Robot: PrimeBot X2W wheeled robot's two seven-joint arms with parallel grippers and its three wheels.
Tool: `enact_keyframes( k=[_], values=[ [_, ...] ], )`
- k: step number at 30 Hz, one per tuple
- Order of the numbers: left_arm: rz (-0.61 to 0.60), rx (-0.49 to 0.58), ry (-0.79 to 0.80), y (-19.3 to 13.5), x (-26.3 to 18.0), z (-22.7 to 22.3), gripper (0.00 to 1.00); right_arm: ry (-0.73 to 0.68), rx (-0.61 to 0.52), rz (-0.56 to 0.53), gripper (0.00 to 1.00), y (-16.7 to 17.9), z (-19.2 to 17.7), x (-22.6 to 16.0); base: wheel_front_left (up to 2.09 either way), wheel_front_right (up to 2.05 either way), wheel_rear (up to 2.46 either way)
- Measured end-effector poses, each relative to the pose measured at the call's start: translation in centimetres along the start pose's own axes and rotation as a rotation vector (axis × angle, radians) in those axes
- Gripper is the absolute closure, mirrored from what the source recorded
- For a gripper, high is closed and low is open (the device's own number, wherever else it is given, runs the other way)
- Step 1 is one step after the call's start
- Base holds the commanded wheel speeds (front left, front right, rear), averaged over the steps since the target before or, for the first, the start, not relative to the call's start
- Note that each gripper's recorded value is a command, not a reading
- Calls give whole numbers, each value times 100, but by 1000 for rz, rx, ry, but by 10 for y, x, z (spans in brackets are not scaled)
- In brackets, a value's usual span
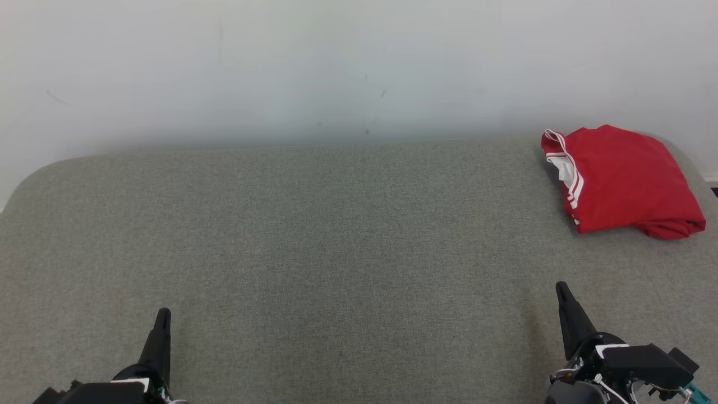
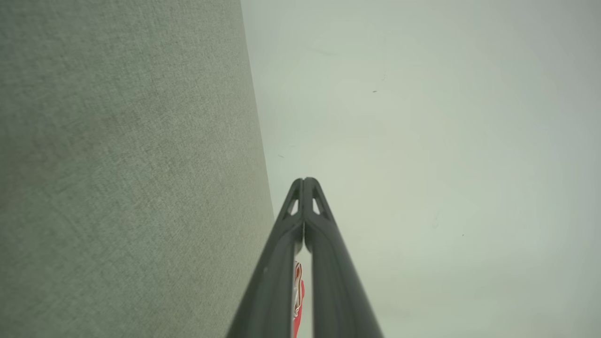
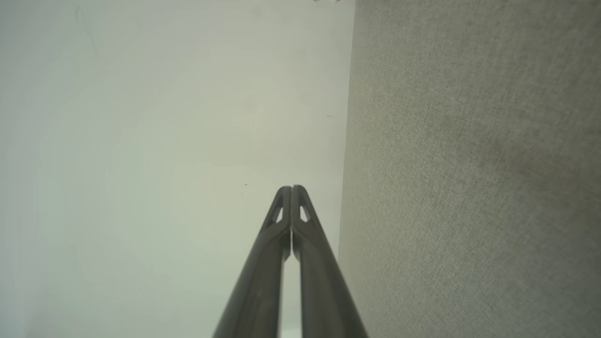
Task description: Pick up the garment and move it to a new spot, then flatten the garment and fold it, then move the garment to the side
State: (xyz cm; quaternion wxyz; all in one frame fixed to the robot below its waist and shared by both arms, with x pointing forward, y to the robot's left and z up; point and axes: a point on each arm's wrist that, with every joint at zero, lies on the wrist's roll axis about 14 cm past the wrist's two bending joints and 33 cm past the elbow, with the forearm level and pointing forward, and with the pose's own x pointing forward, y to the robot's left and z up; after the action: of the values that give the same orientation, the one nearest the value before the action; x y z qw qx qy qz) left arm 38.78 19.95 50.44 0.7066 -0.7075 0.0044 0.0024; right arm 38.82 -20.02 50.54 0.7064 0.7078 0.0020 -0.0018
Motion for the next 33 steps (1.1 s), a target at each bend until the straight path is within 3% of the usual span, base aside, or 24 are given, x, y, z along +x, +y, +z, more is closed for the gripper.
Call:
enact_keyframes(
  k=[33],
  values=[
    [0, 0, 0, 0, 0, 0, 100, 0, 0, 0, 100, 0, 0, 0, 0, 0, 0]
  ],
)
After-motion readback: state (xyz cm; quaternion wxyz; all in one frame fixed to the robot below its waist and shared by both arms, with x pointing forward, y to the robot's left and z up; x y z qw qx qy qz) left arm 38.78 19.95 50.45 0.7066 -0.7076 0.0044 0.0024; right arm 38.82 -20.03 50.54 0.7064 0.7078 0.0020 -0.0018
